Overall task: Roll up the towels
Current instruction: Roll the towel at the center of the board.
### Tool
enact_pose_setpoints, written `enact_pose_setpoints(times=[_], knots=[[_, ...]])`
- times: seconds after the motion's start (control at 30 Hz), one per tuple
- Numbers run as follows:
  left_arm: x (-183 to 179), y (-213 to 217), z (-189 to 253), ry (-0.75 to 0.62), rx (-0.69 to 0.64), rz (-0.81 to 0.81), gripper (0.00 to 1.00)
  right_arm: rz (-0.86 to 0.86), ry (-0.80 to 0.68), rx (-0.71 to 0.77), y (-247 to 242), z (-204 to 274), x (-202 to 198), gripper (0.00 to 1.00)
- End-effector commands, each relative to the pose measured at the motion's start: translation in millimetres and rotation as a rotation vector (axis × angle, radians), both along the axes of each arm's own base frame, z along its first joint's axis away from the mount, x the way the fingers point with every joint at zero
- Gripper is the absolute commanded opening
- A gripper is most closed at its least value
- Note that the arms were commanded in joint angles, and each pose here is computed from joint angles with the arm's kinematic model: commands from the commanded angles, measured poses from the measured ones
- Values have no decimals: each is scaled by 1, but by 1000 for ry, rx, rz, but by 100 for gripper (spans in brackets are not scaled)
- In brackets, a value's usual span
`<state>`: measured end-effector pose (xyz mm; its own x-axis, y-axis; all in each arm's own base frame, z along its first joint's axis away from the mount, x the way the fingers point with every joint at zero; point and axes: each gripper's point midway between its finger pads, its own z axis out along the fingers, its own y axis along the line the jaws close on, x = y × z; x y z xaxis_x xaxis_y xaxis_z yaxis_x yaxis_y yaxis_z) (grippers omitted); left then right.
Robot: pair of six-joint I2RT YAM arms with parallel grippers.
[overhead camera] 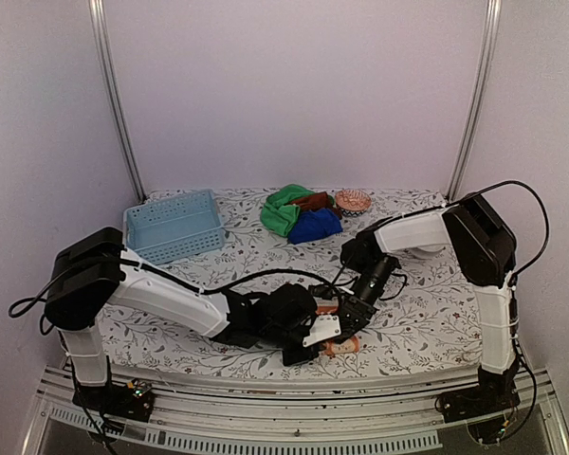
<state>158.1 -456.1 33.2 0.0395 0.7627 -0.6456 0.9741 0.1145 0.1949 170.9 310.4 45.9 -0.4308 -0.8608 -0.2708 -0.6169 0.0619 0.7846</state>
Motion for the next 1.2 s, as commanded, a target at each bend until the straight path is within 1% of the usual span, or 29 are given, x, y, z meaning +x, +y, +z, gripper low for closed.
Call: enact_pose_setpoints(times=[0.0,0.03,0.13,0.2,0.33,0.43,0.53,0.63,0.7,0.8,0.9,1.0,1.07,1.17], knots=[[-19,3,-5,90,20,-28,4,-54,-84,133,-3,39,33,40],[-21,2,-1,99,10,-29,4,-72,-123,111,-4,32,43,39],[-25,-2,10,121,-14,-37,2,-125,-212,-25,-11,0,65,33],[-28,-4,17,138,-25,-47,2,-154,-214,-81,-10,-15,72,28],[-34,-7,28,173,-32,-80,2,-129,-223,-143,1,-39,70,23],[-38,-6,18,233,-1,-88,2,-105,-265,-180,9,-51,70,20],[-41,-4,2,297,32,-61,1,-124,-278,-178,14,-49,77,20],[-36,-1,-5,349,36,-10,1,-144,-275,-145,13,-34,79,21],[-35,5,-22,412,55,23,1,-172,-285,-98,9,-8,86,25],[-31,7,-23,487,27,51,0,-244,-326,-3,-5,39,106,30],[-22,10,-23,538,5,107,0,-304,-405,91,-19,84,119,32],[-17,16,-21,596,-34,160,0,-301,-523,156,-31,110,106,33],[-11,17,-4,635,-106,187,0,-284,-585,210,-36,120,93,34],[-3,23,0,732,-171,244,0,-225,-649,251,-42,116,69,35]])
